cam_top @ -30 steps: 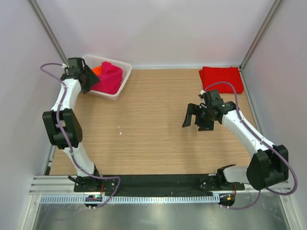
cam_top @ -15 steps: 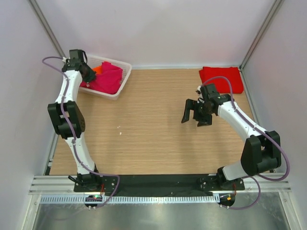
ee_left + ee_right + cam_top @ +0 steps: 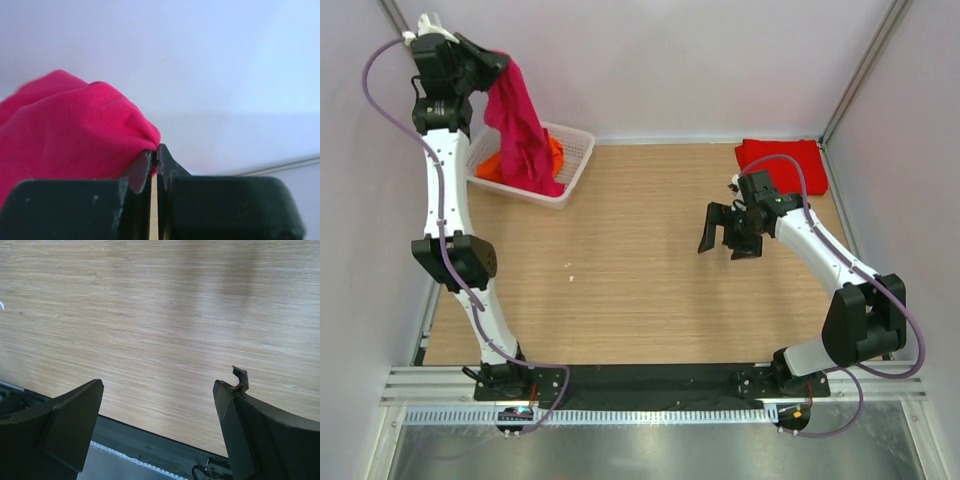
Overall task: Fold and stack the t-shirts
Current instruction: Move the tshirt to the center of the board
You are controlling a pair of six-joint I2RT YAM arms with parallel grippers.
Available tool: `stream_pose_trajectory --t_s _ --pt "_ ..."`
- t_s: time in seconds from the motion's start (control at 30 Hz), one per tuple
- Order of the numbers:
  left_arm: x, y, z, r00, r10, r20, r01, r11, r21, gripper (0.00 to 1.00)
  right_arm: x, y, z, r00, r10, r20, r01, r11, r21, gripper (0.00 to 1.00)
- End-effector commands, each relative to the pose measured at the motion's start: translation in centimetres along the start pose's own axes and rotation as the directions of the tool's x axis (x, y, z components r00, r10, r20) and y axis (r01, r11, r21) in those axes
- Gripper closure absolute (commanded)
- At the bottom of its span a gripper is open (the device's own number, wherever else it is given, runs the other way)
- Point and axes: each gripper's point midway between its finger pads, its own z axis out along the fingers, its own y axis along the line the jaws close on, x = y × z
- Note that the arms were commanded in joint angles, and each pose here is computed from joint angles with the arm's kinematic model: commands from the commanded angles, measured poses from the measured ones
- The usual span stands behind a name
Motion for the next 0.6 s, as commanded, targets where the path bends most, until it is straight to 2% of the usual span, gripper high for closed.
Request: stream_pose_trajectory --t_s 0.0,0.1,0.17,0.3,0.33,0.43,0.47,0.5,0.53,0.57 --pt "-3.8 -7.5 -2.7 0.995 -0.069 0.066 0.049 0.963 0.264 1.00 -1.0 0.9 -1.2 0.999 -0.002 0.034 0.003 1.000 -0.028 0.00" --pt "-4.8 -10.9 -4.8 0.993 -0.097 0.065 0.064 0.921 0.384 1.00 -0.8 1.0 -1.6 0.999 -0.005 0.038 0.006 0.999 -0.034 0.00" --pt "-4.5 -13.4 -6.7 0.995 -0.098 0.020 0.077 0.885 0.458 1.00 -0.6 1.2 -1.6 0.999 -0.010 0.031 0.011 0.999 -0.046 0.00" --pt "-1.3 -18.8 -11.3 0.998 0.001 -0.062 0.034 0.819 0.573 1.00 -0.2 1.4 -2.1 1.000 -0.004 0.018 0.005 0.998 -0.062 0.00" --pt "-0.8 -21.1 -14.3 0.998 0.027 -0.060 0.016 0.789 0.614 1.00 -0.1 1.6 -2.2 1.000 -0.006 0.019 0.008 0.998 -0.068 0.00" --pt "4.3 -24.3 -17.6 0.983 0.077 -0.164 0.054 0.741 0.669 1.00 0.3 2.1 -2.5 1.000 -0.006 0.019 0.008 0.995 -0.099 0.00" --pt "6.1 -26.8 -21.4 0.976 0.113 -0.183 0.054 0.694 0.718 1.00 0.5 2.5 -2.7 1.000 0.006 0.017 -0.003 0.992 -0.125 0.00" --pt "7.4 -26.8 -22.2 0.973 0.132 -0.187 0.039 0.712 0.701 1.00 0.7 2.6 -2.8 1.000 0.013 0.011 -0.011 0.991 -0.134 0.00" --pt "10.4 -25.4 -21.5 0.958 0.144 -0.248 0.060 0.745 0.665 1.00 1.2 2.7 -2.8 1.000 0.017 0.000 -0.017 0.990 -0.140 0.00" --pt "11.7 -26.9 -25.5 0.953 0.171 -0.252 0.061 0.704 0.708 1.00 1.4 2.9 -3.2 1.000 0.022 -0.003 -0.022 0.987 -0.159 0.00"
